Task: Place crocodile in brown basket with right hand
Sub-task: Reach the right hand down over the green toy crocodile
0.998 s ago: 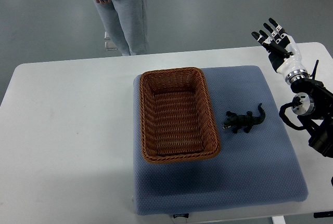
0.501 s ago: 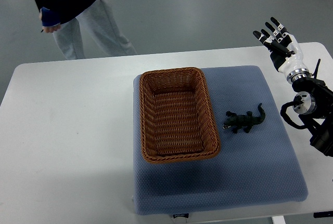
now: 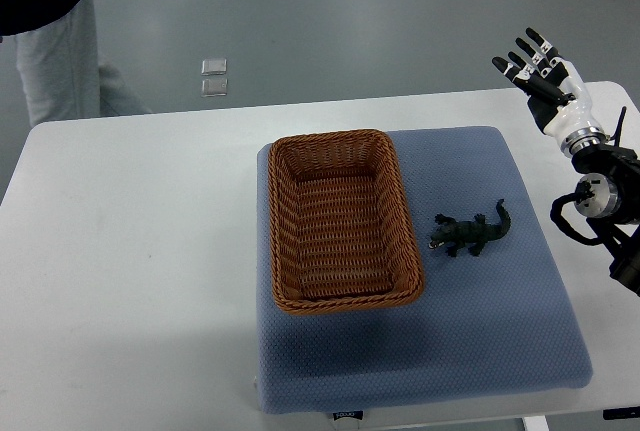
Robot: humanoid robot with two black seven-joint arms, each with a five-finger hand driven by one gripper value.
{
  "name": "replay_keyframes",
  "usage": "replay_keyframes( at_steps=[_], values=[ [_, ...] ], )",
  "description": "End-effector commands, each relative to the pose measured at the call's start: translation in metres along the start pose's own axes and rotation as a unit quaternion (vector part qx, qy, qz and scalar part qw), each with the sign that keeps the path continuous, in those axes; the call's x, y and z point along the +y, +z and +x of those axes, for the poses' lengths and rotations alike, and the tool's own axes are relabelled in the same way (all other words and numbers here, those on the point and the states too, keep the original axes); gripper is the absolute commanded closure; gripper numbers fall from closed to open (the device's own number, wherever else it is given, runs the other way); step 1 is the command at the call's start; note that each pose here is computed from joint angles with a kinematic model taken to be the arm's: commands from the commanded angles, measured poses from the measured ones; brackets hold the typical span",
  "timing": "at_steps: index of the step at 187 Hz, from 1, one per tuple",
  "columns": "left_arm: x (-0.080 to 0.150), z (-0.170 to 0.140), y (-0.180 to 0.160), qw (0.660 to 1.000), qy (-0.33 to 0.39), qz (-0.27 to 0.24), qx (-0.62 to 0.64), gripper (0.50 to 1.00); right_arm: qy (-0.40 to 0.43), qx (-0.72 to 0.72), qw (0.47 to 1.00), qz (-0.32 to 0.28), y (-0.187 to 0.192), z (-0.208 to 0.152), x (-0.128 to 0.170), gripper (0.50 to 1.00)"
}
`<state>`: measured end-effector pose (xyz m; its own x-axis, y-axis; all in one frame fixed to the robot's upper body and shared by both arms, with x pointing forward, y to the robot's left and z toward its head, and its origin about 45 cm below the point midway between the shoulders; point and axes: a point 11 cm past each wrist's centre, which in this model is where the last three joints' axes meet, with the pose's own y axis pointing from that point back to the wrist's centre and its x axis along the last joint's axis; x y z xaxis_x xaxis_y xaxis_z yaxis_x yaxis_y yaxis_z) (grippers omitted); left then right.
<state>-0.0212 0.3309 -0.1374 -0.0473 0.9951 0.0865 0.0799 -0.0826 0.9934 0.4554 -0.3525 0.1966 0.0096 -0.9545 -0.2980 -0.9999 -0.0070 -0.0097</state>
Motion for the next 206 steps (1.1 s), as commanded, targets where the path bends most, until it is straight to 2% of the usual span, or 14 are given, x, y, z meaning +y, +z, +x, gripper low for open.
replay_keyframes(
  at_steps=[1,28,63,87,103,121,159,190,206],
  values=[
    [0.0,0.0,0.0,1.0,0.0,0.0,0.0,0.5,-0.027,0.039,0.999,-0.003,-0.007,-0.006,0.0,0.572],
    [0.0,0.0,0.001,1.0,0.0,-0.001,0.0,0.5,-0.093,0.157,0.983,-0.017,-0.019,-0.012,0.006,0.572],
    [0.0,0.0,0.0,1.0,0.0,0.0,0.0,0.5,-0.175,0.298,0.938,-0.023,-0.034,-0.02,0.015,0.572],
    [0.0,0.0,0.001,1.0,0.0,-0.001,-0.001,0.5,-0.276,0.414,0.867,-0.045,-0.022,-0.041,0.034,0.572],
    [0.0,0.0,0.001,1.0,0.0,-0.001,-0.001,0.5,-0.336,0.476,0.809,-0.077,-0.008,-0.042,0.053,0.572],
    [0.0,0.0,0.001,1.0,0.0,-0.001,-0.001,0.5,-0.383,0.533,0.749,-0.092,-0.011,-0.046,0.059,0.572],
    [0.0,0.0,0.001,1.0,0.0,-0.001,-0.001,0.5,-0.445,0.619,0.635,-0.128,-0.014,-0.042,0.072,0.574],
    [0.0,0.0,0.001,1.0,0.0,-0.001,-0.001,0.5,-0.476,0.652,0.57,-0.152,-0.009,-0.038,0.083,0.574],
    [0.0,0.0,0.0,1.0,0.0,0.0,0.0,0.5,-0.473,0.667,0.553,-0.158,-0.004,-0.037,0.081,0.579]
  ],
)
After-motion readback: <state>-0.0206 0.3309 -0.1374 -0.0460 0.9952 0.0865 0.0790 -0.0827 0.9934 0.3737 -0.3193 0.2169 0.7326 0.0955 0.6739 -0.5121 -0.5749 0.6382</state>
